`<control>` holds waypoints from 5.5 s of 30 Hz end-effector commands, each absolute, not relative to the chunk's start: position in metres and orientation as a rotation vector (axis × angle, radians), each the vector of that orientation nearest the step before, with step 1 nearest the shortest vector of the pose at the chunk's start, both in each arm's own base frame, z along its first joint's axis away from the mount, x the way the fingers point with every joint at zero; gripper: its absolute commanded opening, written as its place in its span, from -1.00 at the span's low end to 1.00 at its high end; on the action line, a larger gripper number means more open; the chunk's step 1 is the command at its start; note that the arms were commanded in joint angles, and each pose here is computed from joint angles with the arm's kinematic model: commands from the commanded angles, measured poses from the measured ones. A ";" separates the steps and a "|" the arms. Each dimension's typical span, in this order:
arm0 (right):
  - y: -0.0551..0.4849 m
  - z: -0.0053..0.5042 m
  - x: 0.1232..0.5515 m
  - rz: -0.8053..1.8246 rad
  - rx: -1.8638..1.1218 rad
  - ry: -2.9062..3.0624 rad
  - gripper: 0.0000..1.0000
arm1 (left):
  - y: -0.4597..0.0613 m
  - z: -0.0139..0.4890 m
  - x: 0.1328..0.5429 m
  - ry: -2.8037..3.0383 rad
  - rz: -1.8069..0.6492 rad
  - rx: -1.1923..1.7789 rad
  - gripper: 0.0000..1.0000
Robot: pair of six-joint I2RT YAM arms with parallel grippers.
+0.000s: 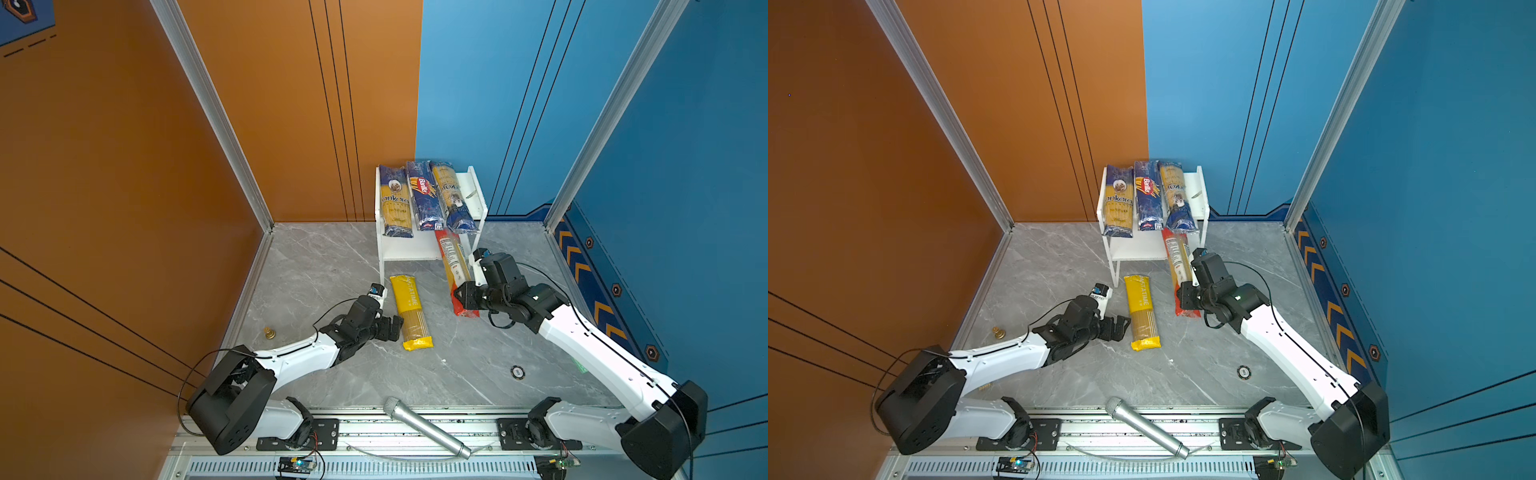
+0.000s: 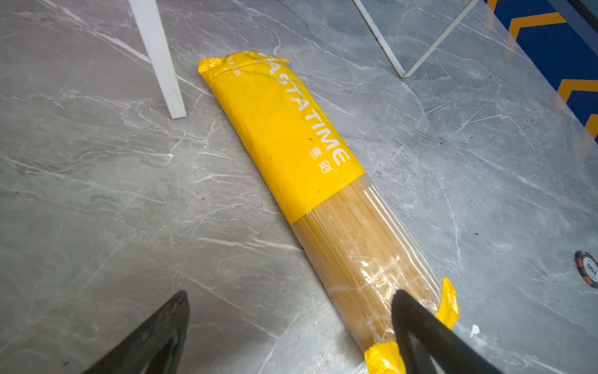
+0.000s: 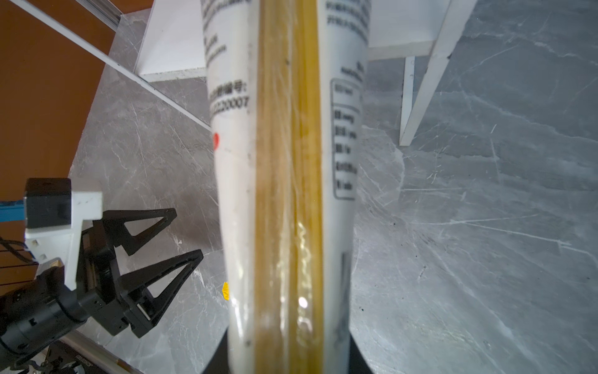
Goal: Arrange pasta packages on shelves
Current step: Place the pasta bag on the shelf.
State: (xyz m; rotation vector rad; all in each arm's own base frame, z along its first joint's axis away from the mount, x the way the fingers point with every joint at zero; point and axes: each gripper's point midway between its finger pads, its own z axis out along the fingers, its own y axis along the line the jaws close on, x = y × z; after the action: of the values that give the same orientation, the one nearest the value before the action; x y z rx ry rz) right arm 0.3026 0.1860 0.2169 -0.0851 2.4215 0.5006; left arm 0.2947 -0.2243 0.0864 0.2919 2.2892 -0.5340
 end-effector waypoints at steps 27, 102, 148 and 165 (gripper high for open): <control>0.205 0.288 0.385 0.481 -0.043 1.971 -1.00 | -0.213 0.094 0.299 2.259 -0.516 0.272 0.96; 0.291 0.292 0.418 0.659 -0.085 1.895 -1.00 | -0.201 0.086 0.300 2.278 -0.512 0.255 0.96; 0.327 0.300 0.431 0.668 0.001 1.752 -1.00 | -0.189 0.087 0.296 2.269 -0.516 0.230 0.96; 0.330 0.303 0.443 0.656 0.026 1.741 -1.00 | -0.188 0.086 0.296 2.270 -0.517 0.229 0.96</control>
State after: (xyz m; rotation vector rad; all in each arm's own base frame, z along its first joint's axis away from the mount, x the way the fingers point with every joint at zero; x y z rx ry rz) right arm 0.4218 0.3291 0.2081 -0.0802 2.0207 0.5477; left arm 0.2978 -0.1913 0.0860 0.2158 2.2790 -0.5141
